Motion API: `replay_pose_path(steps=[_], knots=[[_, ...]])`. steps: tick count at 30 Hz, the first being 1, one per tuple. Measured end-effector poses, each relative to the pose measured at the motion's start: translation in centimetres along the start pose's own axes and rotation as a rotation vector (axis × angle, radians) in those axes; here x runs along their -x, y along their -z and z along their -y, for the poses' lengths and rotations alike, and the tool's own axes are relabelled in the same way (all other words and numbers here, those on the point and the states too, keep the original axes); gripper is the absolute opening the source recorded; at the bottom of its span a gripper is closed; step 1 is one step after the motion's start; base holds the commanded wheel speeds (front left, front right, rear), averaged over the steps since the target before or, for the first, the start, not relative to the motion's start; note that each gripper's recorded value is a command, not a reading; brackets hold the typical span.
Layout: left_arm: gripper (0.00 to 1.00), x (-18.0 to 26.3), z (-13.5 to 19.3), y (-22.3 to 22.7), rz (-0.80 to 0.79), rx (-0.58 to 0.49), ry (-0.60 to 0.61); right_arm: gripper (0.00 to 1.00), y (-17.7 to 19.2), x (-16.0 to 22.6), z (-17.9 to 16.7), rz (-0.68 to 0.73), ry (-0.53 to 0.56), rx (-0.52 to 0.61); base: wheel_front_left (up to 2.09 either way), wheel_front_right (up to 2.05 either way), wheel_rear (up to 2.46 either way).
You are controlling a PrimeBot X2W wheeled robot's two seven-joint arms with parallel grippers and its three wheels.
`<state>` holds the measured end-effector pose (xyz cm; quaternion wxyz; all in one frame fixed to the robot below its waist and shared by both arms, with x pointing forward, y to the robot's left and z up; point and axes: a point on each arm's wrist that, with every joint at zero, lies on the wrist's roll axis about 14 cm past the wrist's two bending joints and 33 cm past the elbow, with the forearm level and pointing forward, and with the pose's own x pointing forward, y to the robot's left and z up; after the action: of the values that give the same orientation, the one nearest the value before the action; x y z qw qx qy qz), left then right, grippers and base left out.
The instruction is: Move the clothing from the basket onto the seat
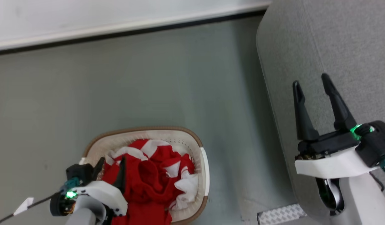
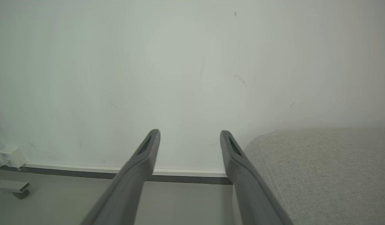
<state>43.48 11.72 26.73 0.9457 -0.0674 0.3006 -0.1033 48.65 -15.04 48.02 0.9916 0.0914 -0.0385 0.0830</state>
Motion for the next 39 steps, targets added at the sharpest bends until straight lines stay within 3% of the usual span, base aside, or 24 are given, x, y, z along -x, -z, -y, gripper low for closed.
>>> replay_pose_path(steps=[10,39], knots=[[1.00,-3.7,1.8,7.3,-0.293,0.009,0.094,1.00,1.9,-1.8,2.2,-0.009,0.035,0.023,0.00,0.00,0.00],[1.00,-8.5,-1.1,19.5,-0.777,-0.017,0.105,1.00,6.9,-5.1,5.2,-0.021,0.046,0.060,0.00,0.00,0.00]])
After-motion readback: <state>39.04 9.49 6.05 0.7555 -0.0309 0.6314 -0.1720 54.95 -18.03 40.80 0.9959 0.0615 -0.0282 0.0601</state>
